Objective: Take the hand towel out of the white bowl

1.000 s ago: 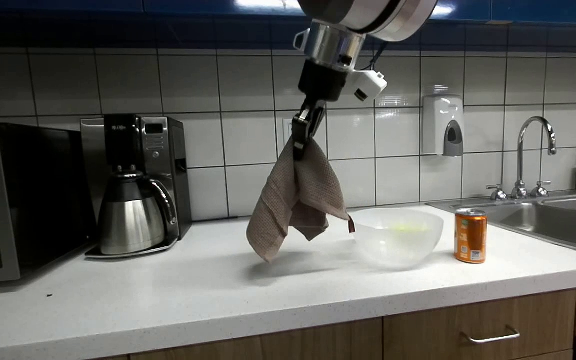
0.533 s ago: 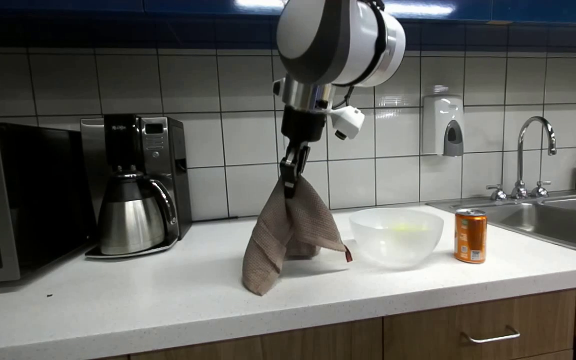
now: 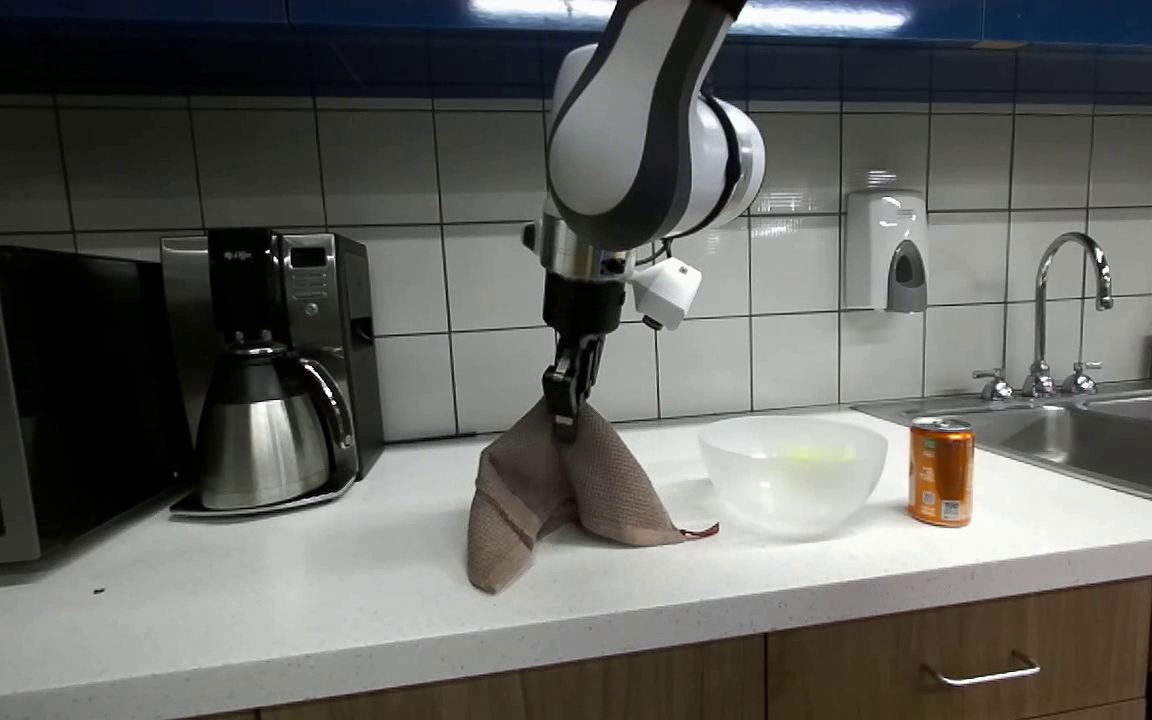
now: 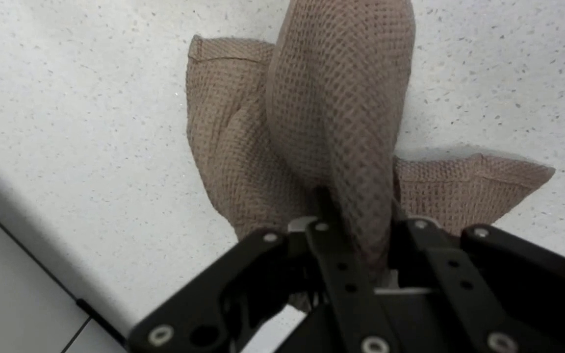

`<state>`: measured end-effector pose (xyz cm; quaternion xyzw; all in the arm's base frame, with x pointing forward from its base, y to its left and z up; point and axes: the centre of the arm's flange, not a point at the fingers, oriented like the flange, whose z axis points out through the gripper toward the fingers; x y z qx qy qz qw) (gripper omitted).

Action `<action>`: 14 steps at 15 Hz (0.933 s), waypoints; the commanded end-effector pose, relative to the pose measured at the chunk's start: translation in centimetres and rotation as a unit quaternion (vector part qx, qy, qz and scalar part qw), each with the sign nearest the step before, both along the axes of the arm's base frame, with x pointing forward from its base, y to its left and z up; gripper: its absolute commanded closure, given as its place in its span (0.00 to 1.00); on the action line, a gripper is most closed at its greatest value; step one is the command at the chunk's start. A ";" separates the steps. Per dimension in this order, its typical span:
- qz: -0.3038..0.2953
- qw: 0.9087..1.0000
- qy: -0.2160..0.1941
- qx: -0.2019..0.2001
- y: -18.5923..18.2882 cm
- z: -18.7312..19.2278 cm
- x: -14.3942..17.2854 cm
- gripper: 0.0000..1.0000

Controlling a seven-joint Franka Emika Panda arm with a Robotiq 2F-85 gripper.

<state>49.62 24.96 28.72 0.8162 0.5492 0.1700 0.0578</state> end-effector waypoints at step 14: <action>-0.076 0.996 0.029 0.026 -3.8 5.9 -1.1 0.00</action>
